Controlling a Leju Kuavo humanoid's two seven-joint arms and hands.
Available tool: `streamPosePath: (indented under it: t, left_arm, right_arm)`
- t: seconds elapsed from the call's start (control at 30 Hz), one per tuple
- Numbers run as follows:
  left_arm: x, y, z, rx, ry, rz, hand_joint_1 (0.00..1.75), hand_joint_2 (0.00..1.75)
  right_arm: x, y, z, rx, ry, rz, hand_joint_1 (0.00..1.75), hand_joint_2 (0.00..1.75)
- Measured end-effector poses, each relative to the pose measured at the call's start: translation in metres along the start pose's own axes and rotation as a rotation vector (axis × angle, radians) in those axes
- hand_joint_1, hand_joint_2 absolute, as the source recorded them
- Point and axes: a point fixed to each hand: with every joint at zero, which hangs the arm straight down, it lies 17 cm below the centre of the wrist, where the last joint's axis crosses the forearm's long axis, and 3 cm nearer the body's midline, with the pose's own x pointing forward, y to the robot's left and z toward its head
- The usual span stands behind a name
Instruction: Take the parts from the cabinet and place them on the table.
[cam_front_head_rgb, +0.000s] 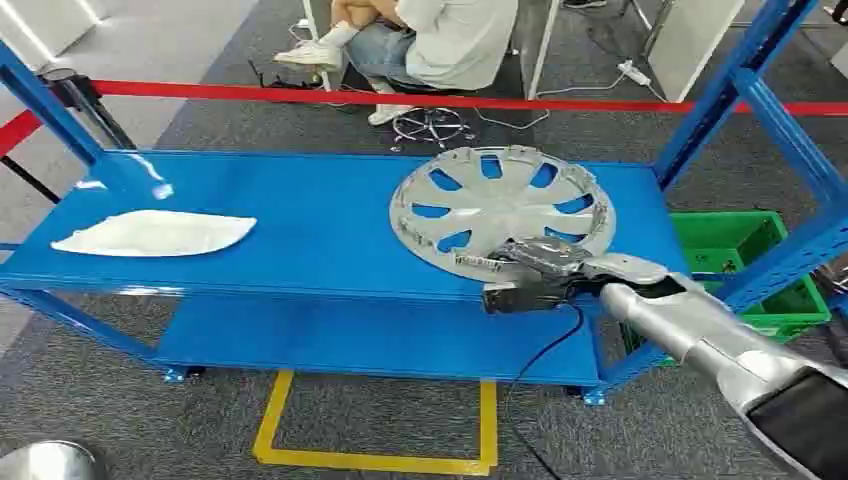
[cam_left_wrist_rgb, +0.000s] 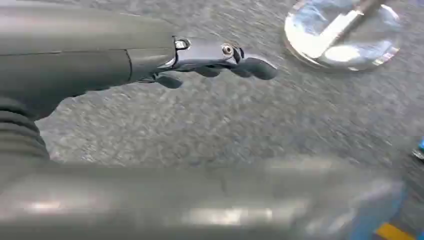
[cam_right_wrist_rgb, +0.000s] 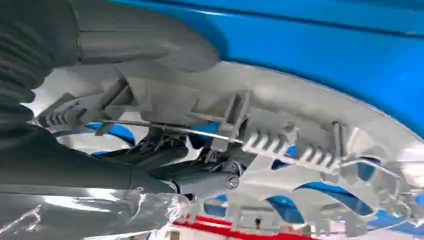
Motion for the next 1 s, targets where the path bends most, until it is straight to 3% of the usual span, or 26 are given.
streamPosePath:
  t: [0.23, 0.5, 1.0]
  left_arm:
    - [0.001, 0.003, -0.001, -0.008, -0.012, 0.017, 0.0, 1.75]
    - [-0.007, 0.018, -0.002, 0.082, 0.034, 0.008, 0.0, 1.75]
    - [-0.011, 0.015, 0.002, 0.101, 0.054, 0.017, 0.0, 1.75]
  right_arm:
    - [0.0, 0.0, 0.0, -0.015, 0.001, -0.004, 1.75, 1.75]
    - [0.015, -0.044, 0.001, -0.22, 0.023, 0.081, 1.75, 1.75]
    - [0.072, -0.126, 0.026, -0.568, -0.038, 0.231, 1.75, 1.75]
